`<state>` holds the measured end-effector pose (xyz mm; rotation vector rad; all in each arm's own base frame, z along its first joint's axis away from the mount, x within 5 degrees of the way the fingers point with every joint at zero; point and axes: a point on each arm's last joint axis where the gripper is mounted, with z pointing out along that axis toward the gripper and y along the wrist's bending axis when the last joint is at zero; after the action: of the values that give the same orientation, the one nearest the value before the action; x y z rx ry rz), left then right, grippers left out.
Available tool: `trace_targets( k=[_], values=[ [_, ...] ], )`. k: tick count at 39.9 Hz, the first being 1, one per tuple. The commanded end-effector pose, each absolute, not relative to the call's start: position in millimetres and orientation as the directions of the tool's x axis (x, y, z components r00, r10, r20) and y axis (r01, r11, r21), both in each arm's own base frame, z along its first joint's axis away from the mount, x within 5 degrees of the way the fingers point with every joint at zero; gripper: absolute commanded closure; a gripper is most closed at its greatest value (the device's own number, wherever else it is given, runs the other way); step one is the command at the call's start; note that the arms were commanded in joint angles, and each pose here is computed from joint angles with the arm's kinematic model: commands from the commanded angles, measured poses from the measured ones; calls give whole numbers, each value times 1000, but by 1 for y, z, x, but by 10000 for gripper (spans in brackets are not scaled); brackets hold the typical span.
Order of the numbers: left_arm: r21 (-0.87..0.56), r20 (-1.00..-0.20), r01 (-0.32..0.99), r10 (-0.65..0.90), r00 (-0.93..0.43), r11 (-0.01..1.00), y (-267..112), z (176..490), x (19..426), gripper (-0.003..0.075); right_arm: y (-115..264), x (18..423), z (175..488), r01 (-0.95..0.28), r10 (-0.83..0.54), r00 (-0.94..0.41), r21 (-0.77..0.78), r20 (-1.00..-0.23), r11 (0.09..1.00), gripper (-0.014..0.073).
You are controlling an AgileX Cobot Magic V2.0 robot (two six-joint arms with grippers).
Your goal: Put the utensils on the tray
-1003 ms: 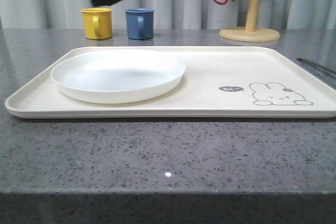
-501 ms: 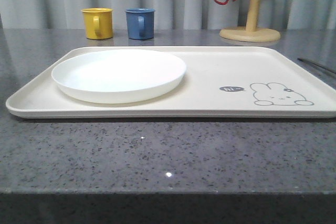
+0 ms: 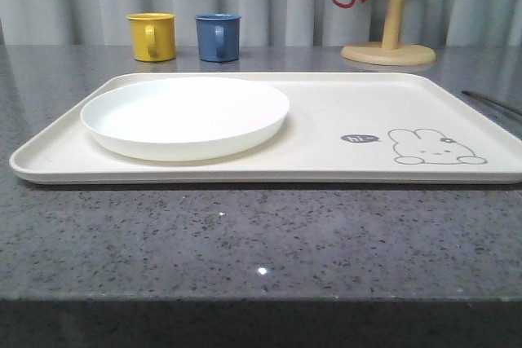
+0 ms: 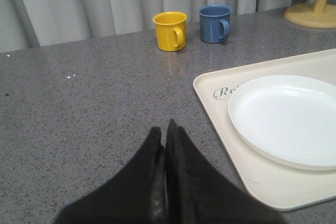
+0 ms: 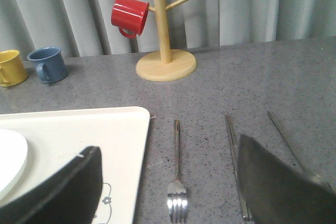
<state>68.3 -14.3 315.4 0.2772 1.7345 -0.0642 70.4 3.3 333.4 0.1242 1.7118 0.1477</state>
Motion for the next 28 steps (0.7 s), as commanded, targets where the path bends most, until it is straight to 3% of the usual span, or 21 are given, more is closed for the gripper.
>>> trace_targets(
  k=[1, 9, 28],
  values=[
    [98, -995, 200, 97, 14, 975, -11, 321, 50, 738, 2, 71, 351, -2, 169, -47, 169, -984, 986, 34],
    [98, -991, 192, 79, 104, 977, -7, 306, 28, 738, 2, 71, 351, -2, 169, -47, 169, -984, 986, 34],
    [98, -990, 190, 77, 118, 977, -7, 306, 27, 738, 2, 71, 351, -2, 169, -47, 169, -984, 986, 34]
  ],
)
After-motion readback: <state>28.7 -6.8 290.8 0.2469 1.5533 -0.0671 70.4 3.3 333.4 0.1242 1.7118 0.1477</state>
